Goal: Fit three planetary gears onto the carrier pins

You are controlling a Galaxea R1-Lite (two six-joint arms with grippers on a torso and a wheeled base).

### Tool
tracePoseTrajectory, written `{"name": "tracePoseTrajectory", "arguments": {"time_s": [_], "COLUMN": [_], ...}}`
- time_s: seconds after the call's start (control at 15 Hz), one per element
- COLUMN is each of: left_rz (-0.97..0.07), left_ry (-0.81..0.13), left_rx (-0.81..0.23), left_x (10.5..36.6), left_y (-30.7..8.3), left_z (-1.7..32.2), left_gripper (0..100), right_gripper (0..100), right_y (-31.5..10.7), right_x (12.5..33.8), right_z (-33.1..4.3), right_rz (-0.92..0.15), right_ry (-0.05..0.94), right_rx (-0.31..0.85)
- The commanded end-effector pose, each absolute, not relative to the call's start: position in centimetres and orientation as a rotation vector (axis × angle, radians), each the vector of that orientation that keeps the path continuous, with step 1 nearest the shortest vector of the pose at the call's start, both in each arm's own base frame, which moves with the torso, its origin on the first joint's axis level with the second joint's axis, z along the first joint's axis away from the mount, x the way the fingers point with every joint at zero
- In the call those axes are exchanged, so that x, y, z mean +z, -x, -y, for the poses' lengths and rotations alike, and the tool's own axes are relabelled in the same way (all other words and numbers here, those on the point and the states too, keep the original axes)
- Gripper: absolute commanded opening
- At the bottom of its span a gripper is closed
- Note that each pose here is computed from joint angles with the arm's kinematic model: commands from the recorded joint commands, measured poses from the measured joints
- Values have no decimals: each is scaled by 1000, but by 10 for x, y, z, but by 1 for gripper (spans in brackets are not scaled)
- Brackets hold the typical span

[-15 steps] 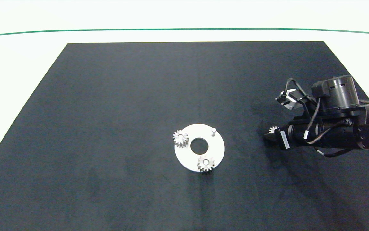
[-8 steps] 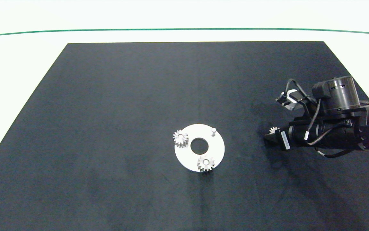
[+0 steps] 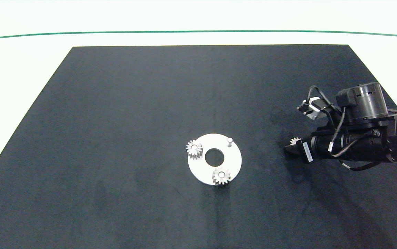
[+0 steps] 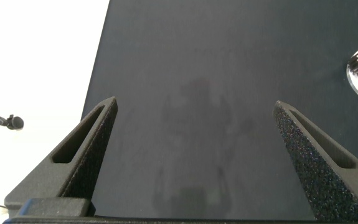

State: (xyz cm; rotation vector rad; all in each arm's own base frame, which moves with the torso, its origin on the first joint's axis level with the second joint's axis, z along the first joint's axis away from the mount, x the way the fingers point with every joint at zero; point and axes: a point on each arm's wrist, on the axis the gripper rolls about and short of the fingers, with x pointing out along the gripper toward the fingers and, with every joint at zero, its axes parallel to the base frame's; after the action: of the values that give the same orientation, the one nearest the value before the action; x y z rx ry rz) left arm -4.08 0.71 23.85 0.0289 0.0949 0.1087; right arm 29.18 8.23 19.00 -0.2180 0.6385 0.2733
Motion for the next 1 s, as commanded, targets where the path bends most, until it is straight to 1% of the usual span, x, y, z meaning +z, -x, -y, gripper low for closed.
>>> {"name": "tracePoseTrajectory", "arguments": {"time_s": [0.07,0.2,0.33,0.4,0.47,0.53,0.6,0.73,0.87,1.0], "left_rz": [-97,-97,-98,-98,-97,-97,-96,-96,-93,-82], "left_ry": [-29,-28,-30,-30,-29,-29,-31,-30,-30,-30], "left_rx": [100,96,97,97,100,100,102,105,105,105], "left_x": [238,238,238,238,238,238,238,238,238,238], "left_y": [41,41,41,41,41,41,41,41,42,45], "left_z": [-7,-7,-7,-6,-6,-6,-6,-6,-6,-6], "left_gripper": [100,100,100,100,100,100,100,100,100,100], "right_gripper": [7,7,7,7,7,7,7,7,7,7], "right_y": [-287,-271,-256,-252,-242,-238,-240,-254,-263,-268], "right_x": [191,212,234,239,251,259,262,257,248,244], "right_z": [-83,-96,-116,-120,-138,-150,-161,-184,-197,-204], "right_rz": [-637,-569,-544,-543,-547,-526,-506,-498,-538,-563], "right_ry": [219,231,260,268,309,338,374,455,492,505], "right_rx": [307,365,432,444,476,486,484,462,469,478]}}
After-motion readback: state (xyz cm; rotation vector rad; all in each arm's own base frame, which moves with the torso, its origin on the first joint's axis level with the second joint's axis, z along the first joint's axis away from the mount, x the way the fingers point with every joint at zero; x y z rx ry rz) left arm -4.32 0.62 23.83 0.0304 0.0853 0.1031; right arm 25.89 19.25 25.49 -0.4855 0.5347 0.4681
